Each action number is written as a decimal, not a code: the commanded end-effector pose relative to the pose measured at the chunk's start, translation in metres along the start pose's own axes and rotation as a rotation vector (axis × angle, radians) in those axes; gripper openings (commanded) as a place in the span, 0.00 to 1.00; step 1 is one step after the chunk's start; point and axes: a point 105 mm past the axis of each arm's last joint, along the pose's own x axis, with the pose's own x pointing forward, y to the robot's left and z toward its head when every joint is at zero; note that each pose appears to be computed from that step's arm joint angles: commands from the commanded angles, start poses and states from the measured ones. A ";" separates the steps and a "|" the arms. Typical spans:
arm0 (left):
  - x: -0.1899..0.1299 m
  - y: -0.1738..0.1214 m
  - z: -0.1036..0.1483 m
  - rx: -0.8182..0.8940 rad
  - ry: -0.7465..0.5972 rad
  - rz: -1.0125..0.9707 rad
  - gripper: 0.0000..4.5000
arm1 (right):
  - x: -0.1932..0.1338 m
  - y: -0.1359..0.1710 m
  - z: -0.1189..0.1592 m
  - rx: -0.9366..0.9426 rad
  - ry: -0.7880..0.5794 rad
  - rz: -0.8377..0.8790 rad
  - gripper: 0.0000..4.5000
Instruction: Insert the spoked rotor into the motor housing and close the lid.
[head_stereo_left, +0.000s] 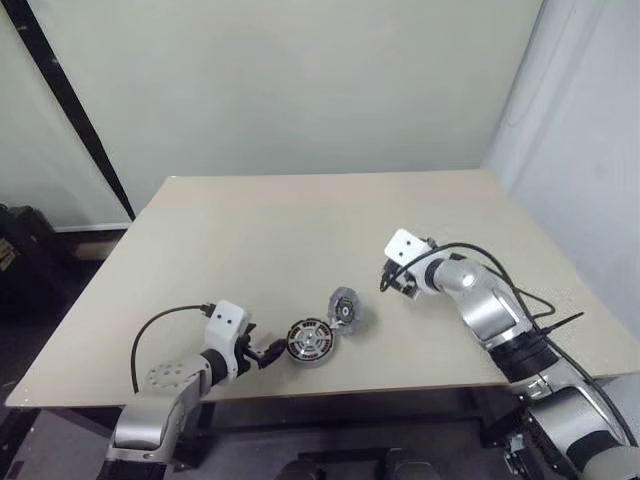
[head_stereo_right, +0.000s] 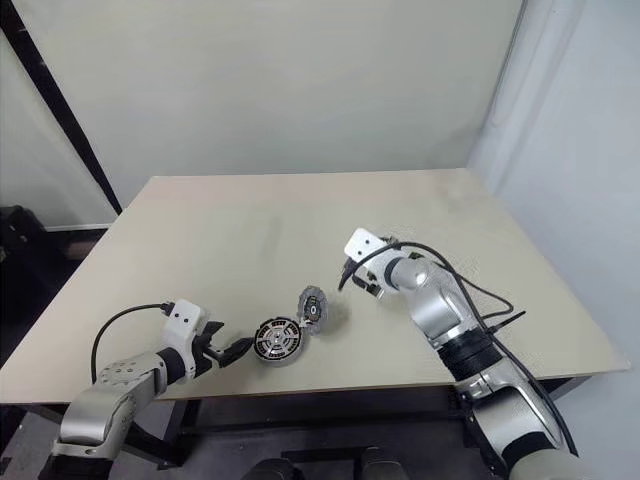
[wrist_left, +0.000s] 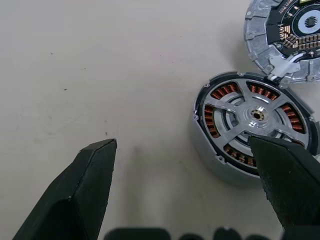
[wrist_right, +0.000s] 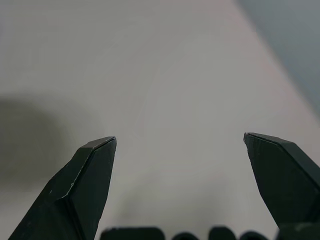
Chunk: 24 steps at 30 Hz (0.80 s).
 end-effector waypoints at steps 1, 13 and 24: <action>-0.006 -0.001 0.021 0.028 -0.060 -0.012 1.00 | 0.007 0.028 0.017 0.069 -0.104 0.080 0.99; -0.019 -0.006 0.031 -0.069 -0.108 -0.053 0.38 | 0.024 0.095 0.058 0.237 -0.256 0.229 1.00; -0.025 -0.009 0.028 -0.077 -0.096 -0.051 0.01 | 0.036 0.115 0.054 0.268 -0.282 0.291 1.00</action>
